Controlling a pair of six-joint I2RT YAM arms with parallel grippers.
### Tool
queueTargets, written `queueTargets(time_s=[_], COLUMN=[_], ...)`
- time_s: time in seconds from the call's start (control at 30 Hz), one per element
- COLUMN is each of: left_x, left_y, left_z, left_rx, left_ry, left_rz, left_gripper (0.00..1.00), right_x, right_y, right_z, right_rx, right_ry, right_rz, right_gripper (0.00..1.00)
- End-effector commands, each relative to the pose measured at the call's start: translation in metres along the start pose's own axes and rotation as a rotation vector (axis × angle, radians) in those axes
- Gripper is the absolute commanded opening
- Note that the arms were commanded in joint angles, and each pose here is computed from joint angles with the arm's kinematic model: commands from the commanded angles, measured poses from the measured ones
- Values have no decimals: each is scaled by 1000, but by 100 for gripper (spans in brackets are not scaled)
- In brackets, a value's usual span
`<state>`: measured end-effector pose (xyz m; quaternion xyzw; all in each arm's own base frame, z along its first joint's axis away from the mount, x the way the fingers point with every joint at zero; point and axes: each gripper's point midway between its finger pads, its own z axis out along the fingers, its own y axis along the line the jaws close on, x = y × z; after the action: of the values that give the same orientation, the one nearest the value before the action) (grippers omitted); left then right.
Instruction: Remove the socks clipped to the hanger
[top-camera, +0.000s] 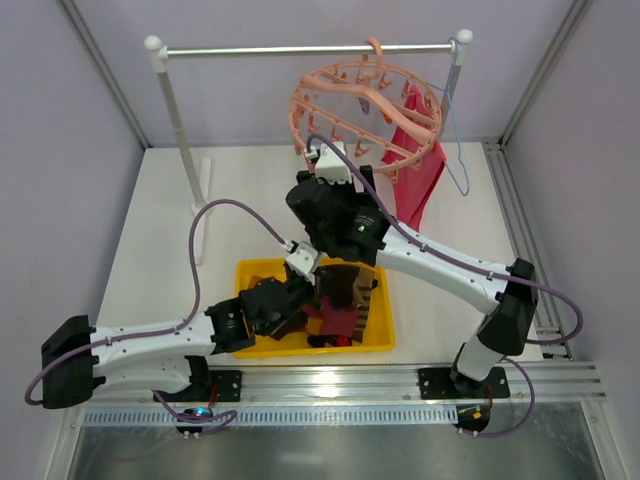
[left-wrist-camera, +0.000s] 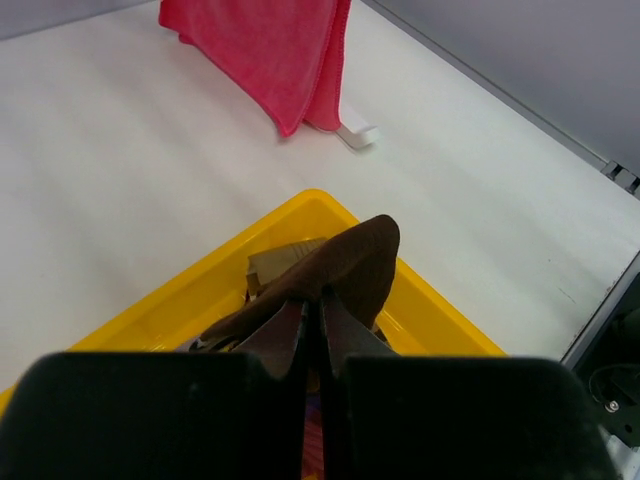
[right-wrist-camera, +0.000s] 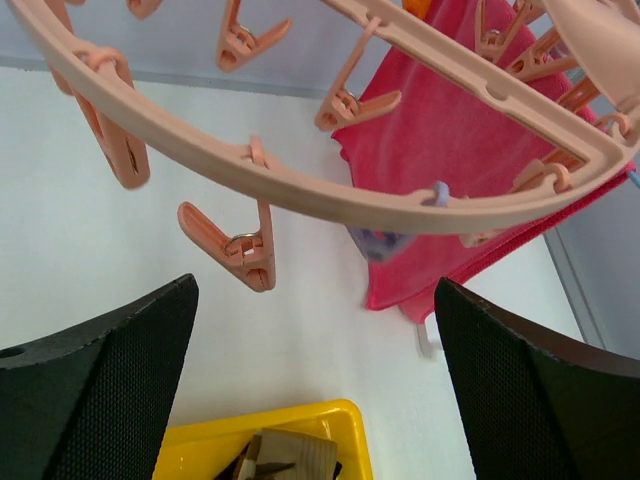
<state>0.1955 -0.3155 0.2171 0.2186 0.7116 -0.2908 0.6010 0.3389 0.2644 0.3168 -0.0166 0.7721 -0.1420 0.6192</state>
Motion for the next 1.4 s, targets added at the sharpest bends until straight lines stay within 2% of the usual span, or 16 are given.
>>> queueTargets(time_s=[0.0,0.07,0.13,0.23,0.27,0.33,0.37,0.53,0.63,0.73,0.93,1.13,1.37], left_x=[-32,-41,-45,-51,-42,-52,-55,-85,-88,-62,-12,20,88], left_y=[6,6,-7,-34,-39,-49,-49,-36,-19,9,46,62,62], left_z=[-6,-11,-15,-26,-30,-40,-44,-70,-77,-67,-40,-33,-41], left_rx=[-30,-19,67,237,276,342,339,306,238,91,-45,-69,-71], left_ry=[-87,-110,-109,-72,-21,-8,15,-73,-95,-20,113,176,301], left_rz=[-4,1,17,57,75,66,41,-56,-61,-28,-58,-160,-255], left_gripper=[0,0,0,0,0,0,0,0,0,0,0,0,0], right_x=[-14,-5,2,15,18,33,31,55,65,72,84,95,96], right_y=[-19,-24,-35,-51,-55,-62,-72,-90,-98,-100,-98,-109,-120], right_z=[-18,-21,-26,-33,-34,-35,-39,-44,-47,-48,-49,-50,-53], right_rx=[-34,-42,-53,-71,-75,-73,-75,-80,-86,-93,-107,-88,-92], right_ry=[-20,-11,-4,5,5,15,6,17,19,22,44,45,26], right_rz=[96,94,112,134,144,134,173,216,248,272,278,280,322], right_gripper=[100,100,100,100,100,100,100,100,100,100,100,100,100])
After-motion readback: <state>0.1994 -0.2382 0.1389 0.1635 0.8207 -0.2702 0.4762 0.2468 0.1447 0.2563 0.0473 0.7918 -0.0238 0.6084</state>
